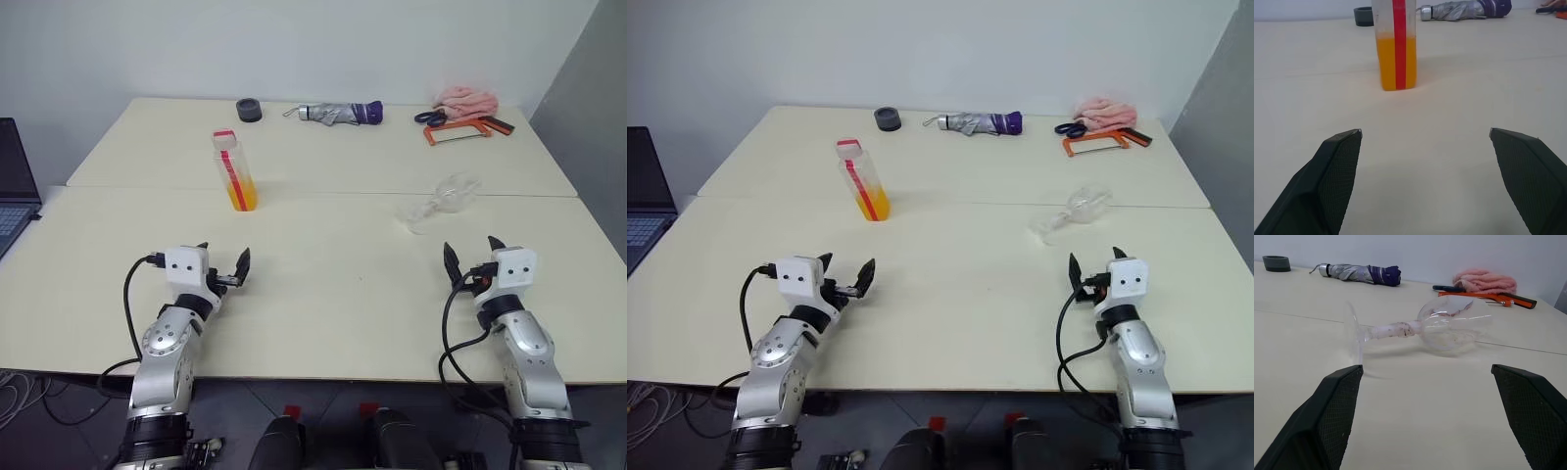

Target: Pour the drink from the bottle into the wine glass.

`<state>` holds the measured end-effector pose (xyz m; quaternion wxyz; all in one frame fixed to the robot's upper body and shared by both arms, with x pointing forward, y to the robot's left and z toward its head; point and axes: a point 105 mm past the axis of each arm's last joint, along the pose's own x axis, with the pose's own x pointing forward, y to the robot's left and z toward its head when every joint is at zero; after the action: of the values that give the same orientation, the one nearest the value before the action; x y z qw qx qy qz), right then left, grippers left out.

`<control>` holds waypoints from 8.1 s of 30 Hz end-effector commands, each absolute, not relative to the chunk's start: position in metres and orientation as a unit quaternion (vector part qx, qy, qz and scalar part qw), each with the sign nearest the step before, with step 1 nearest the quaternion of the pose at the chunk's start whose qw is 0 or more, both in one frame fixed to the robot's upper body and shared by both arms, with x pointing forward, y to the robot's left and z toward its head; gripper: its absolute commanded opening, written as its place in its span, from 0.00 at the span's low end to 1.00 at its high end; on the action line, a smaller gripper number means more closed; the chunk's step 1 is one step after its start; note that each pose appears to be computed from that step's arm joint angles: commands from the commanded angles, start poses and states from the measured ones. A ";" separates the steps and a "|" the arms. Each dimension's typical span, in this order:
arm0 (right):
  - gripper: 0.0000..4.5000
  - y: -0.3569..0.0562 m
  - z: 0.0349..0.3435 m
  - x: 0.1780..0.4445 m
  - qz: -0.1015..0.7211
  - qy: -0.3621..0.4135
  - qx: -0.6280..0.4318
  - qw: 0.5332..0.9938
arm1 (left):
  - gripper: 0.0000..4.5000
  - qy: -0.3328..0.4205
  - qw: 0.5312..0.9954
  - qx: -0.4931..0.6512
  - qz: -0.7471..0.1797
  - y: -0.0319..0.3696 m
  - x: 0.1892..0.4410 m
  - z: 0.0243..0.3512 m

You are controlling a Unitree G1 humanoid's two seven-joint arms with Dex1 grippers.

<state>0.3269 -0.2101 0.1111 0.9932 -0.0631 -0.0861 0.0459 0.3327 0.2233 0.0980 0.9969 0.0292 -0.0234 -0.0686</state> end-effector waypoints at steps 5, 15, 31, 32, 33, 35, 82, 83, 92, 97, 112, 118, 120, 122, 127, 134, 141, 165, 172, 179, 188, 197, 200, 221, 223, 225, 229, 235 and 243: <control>1.00 -0.212 0.123 0.327 0.049 -0.109 -0.067 0.991 | 0.99 -0.058 0.994 0.049 -0.079 0.217 0.334 0.114; 1.00 -0.210 0.124 0.328 0.053 -0.108 -0.068 0.990 | 0.99 -0.080 0.993 0.041 -0.079 0.222 0.332 0.119; 1.00 -0.197 0.127 0.324 0.100 -0.112 -0.072 0.986 | 0.99 -0.081 0.993 0.061 -0.066 0.224 0.336 0.121; 1.00 -0.187 0.131 0.321 0.133 -0.115 -0.071 0.982 | 0.99 -0.082 0.993 0.061 -0.059 0.225 0.339 0.123; 1.00 -0.176 0.135 0.318 0.166 -0.118 -0.068 0.977 | 0.99 -0.083 0.993 0.059 -0.052 0.226 0.341 0.125; 1.00 -0.151 0.144 0.309 0.252 -0.117 -0.059 0.959 | 0.99 -0.083 0.994 0.057 -0.047 0.226 0.347 0.130; 1.00 -0.046 0.210 0.283 0.531 -0.113 -0.075 0.836 | 0.99 -0.087 0.996 0.036 0.001 0.225 0.454 0.205; 1.00 -0.046 0.210 0.283 0.531 -0.114 -0.074 0.836 | 0.99 -0.087 0.996 0.036 0.001 0.225 0.455 0.205; 1.00 -0.043 0.208 0.283 0.533 -0.110 -0.066 0.836 | 0.99 -0.080 0.997 0.013 0.015 0.219 0.468 0.213; 1.00 -0.044 0.208 0.284 0.530 -0.111 -0.063 0.838 | 0.99 -0.079 0.997 0.021 0.017 0.217 0.472 0.217; 1.00 -0.042 0.209 0.286 0.526 -0.114 -0.058 0.841 | 0.71 -0.059 0.998 0.023 0.006 0.217 0.479 0.221; 1.00 -0.043 0.210 0.286 0.524 -0.116 -0.058 0.842 | 0.39 -0.067 0.997 0.025 0.007 0.218 0.479 0.224; 1.00 -0.043 0.211 0.284 0.524 -0.118 -0.059 0.842 | 0.39 -0.070 0.997 0.028 0.003 0.215 0.478 0.223; 1.00 -0.044 0.213 0.282 0.526 -0.119 -0.060 0.840 | 0.39 -0.070 0.997 0.027 -0.005 0.211 0.477 0.222; 1.00 -0.050 0.217 0.272 0.534 -0.116 -0.063 0.835 | 0.39 -0.072 0.997 0.021 -0.017 0.202 0.463 0.217; 1.00 -0.058 0.213 0.270 0.516 -0.106 -0.062 0.847 | 0.39 -0.050 0.999 0.013 -0.010 0.195 0.429 0.208; 1.00 -0.057 0.211 0.270 0.511 -0.107 -0.054 0.851 | 0.39 -0.035 0.999 -0.006 0.005 0.196 0.412 0.209; 1.00 -0.050 0.209 0.270 0.514 -0.107 -0.042 0.850 | 0.98 -0.037 0.999 0.028 -0.007 0.199 0.399 0.181; 1.00 -0.048 0.209 0.271 0.516 -0.108 -0.041 0.849 | 0.98 -0.058 0.997 0.035 -0.022 0.195 0.406 0.188; 1.00 -0.047 0.209 0.272 0.515 -0.109 -0.042 0.849 | 0.98 -0.069 0.996 0.039 -0.031 0.190 0.414 0.194; 1.00 -0.048 0.208 0.272 0.513 -0.107 -0.043 0.851 | 0.98 -0.079 0.995 0.053 -0.032 0.186 0.415 0.200; 1.00 -0.048 0.207 0.273 0.515 -0.105 -0.044 0.850 | 0.98 -0.080 0.995 0.053 -0.023 0.191 0.414 0.200; 1.00 -0.048 0.206 0.273 0.515 -0.105 -0.044 0.849 | 0.85 -0.080 0.995 0.049 -0.016 0.194 0.414 0.200; 1.00 -0.050 0.208 0.275 0.505 -0.112 -0.046 0.854 | 0.40 -0.111 0.987 0.020 -0.114 0.169 0.405 0.206; 1.00 -0.052 0.208 0.275 0.502 -0.112 -0.047 0.856 | 0.40 -0.114 0.982 0.012 -0.150 0.161 0.402 0.206; 1.00 -0.054 0.208 0.275 0.499 -0.112 -0.049 0.858 | 0.40 -0.113 0.978 0.010 -0.175 0.155 0.401 0.204; 1.00 -0.060 0.208 0.276 0.488 -0.112 -0.054 0.864 | 0.40 -0.115 0.964 0.007 -0.239 0.139 0.397 0.204; 1.00 -0.076 0.201 0.273 0.467 -0.096 -0.068 0.876 | 0.40 -0.117 0.929 0.019 -0.352 0.107 0.388 0.204; 1.00 -0.096 0.209 0.254 0.455 -0.081 -0.076 0.884 | 0.40 -0.101 0.825 0.032 -0.556 0.049 0.359 0.195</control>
<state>0.2663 -0.0985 0.1892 0.8915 -0.0728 -0.0488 0.4445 0.3693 0.0643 0.1762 0.8602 0.0272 -0.0647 -0.5050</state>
